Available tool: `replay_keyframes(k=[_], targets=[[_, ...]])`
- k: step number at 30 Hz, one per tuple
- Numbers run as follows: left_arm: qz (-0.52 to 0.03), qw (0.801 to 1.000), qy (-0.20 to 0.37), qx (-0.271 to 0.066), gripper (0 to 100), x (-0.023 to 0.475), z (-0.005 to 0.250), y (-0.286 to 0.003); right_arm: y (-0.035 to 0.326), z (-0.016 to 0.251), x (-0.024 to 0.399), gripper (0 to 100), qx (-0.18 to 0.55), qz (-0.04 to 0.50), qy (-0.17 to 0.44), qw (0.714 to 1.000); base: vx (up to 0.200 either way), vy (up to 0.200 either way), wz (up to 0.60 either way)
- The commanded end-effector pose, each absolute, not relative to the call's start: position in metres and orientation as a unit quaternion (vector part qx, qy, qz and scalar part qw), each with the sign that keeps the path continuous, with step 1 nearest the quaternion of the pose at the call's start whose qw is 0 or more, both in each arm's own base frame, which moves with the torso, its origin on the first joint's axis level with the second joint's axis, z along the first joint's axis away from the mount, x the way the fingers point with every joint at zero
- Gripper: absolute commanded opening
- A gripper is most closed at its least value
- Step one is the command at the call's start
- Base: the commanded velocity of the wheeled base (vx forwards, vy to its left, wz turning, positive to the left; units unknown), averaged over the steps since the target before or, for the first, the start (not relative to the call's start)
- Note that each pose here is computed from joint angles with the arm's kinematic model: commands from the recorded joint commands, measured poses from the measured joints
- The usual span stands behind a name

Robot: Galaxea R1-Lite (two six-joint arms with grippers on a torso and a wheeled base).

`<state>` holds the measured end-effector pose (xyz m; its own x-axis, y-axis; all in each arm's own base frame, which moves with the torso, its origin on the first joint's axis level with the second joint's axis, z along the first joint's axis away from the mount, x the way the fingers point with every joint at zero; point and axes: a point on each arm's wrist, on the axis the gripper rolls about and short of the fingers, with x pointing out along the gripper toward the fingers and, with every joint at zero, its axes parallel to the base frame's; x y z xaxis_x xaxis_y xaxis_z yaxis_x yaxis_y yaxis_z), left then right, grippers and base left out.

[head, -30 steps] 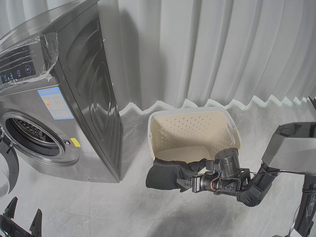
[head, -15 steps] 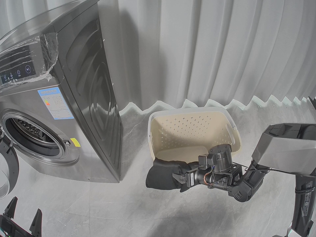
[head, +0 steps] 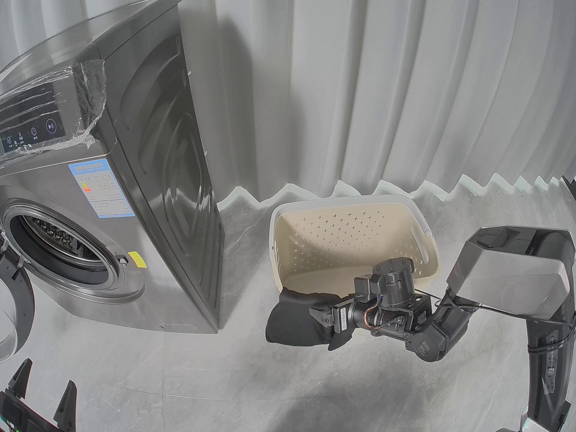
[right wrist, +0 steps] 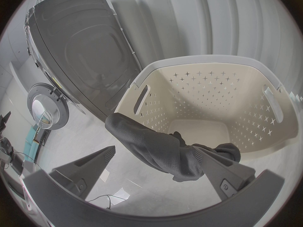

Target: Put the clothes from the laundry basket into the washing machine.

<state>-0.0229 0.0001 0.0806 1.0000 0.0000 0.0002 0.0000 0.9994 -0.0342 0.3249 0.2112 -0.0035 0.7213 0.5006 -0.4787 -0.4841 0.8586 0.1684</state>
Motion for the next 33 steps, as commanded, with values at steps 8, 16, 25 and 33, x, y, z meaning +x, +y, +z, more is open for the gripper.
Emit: replay_keyframes(k=[8,16,25,33], targets=[[0.0,1.0,0.0,-0.018,100,-0.023,0.076,0.0,0.215,-0.021,0.333,100,0.016,0.267,0.258,0.928,0.0,0.0,0.0],[0.0,1.0,0.0,-0.017,100,-0.023,0.076,0.0,0.216,-0.023,0.335,0,0.017,0.269,0.256,0.929,0.0,0.0,0.0],[0.0,1.0,0.0,-0.017,100,-0.023,0.076,0.0,0.217,-0.017,0.332,0,0.018,0.271,0.252,0.929,0.0,0.0,0.0],[0.0,1.0,0.0,-0.018,100,-0.023,0.076,0.0,0.208,0.037,0.305,0,0.03,0.287,0.205,0.935,0.0,0.0,0.0]])
